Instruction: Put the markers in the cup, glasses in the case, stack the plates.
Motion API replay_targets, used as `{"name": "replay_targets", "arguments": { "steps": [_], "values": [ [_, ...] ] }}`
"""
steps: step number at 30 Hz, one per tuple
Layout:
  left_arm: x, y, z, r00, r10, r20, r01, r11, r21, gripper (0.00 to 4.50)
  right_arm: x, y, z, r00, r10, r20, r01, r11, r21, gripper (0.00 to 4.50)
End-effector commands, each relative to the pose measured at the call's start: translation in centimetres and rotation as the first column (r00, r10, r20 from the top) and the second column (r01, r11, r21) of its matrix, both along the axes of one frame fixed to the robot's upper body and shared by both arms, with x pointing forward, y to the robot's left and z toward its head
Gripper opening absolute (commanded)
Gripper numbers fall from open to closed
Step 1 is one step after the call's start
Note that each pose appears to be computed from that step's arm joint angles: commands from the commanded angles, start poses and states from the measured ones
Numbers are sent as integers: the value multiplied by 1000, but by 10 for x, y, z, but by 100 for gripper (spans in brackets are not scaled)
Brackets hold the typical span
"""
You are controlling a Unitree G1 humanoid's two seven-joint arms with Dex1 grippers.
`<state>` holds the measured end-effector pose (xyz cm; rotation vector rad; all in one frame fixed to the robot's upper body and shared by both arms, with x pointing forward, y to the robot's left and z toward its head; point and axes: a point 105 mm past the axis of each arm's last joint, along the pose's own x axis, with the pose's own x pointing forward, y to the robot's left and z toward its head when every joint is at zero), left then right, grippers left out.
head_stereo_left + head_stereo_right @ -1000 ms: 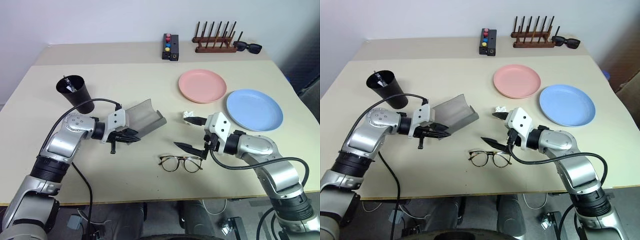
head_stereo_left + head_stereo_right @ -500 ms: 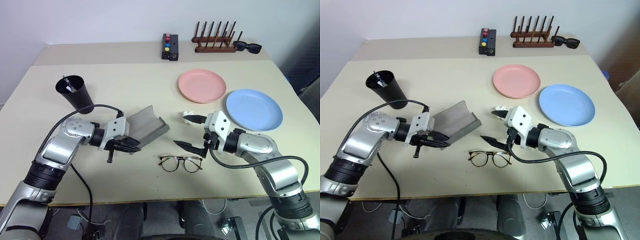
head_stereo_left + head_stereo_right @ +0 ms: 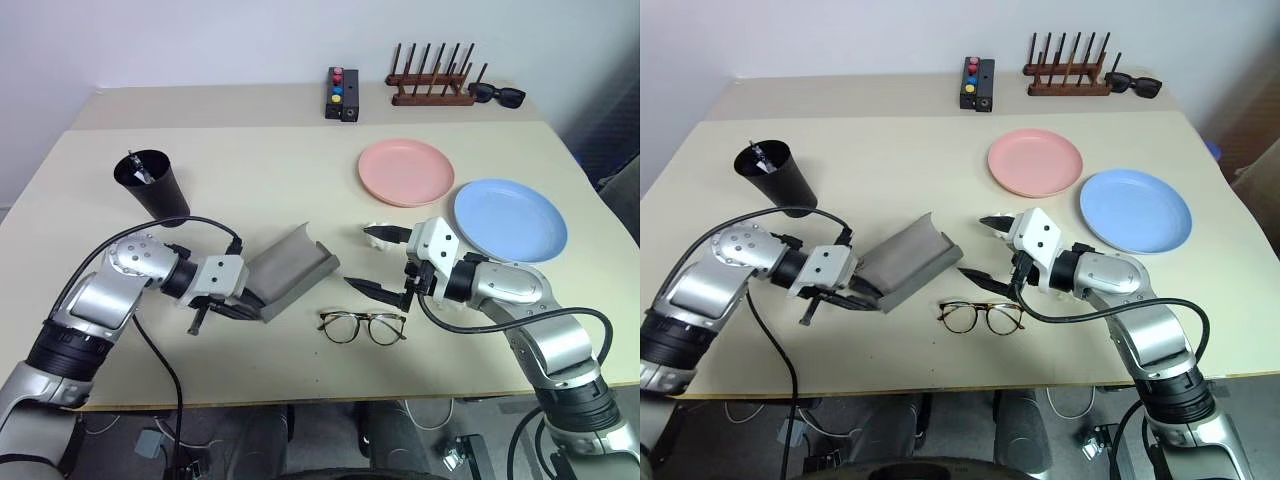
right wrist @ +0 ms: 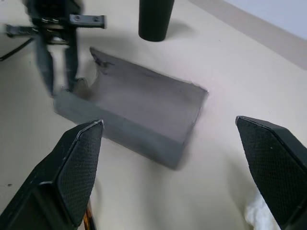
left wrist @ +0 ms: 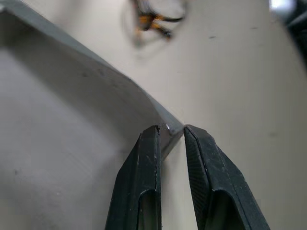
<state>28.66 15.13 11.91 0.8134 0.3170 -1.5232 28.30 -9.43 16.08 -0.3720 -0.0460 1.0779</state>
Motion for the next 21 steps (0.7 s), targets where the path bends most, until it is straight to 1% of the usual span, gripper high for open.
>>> {"name": "replay_targets", "arguments": {
  "steps": [1,5,10,13,15,16,18,20,21],
  "values": [
    [13,2,9,996,49,70,-48,999,-22,78,-1,3,9,999,16,38,-16,1000,13,450],
    [23,7,17,990,97,99,-92,995,-49,78,-1,3,9,999,17,40,-18,1000,13,450],
    [18,7,28,995,81,62,-75,993,-96,78,-1,5,8,999,23,37,-24,1000,14,450],
    [22,7,43,990,140,-5,-138,970,-201,78,-1,6,7,999,24,36,-24,1000,16,450],
    [24,8,50,983,178,-51,-185,951,-248,78,-1,7,7,999,24,36,-24,1000,17,450],
    [25,7,54,978,193,-81,-208,939,-273,101,-1,7,7,999,23,36,-24,1000,19,450],
    [23,3,60,968,205,-141,-242,913,-329,165,-1,7,7,999,20,36,-21,1000,22,450],
    [23,0,57,955,233,-185,-285,895,-343,257,-1,8,7,999,18,36,-19,999,26,450],
    [23,-1,53,947,255,-195,-308,891,-333,257,-1,8,6,999,17,35,-18,999,27,450]
  ]
}}
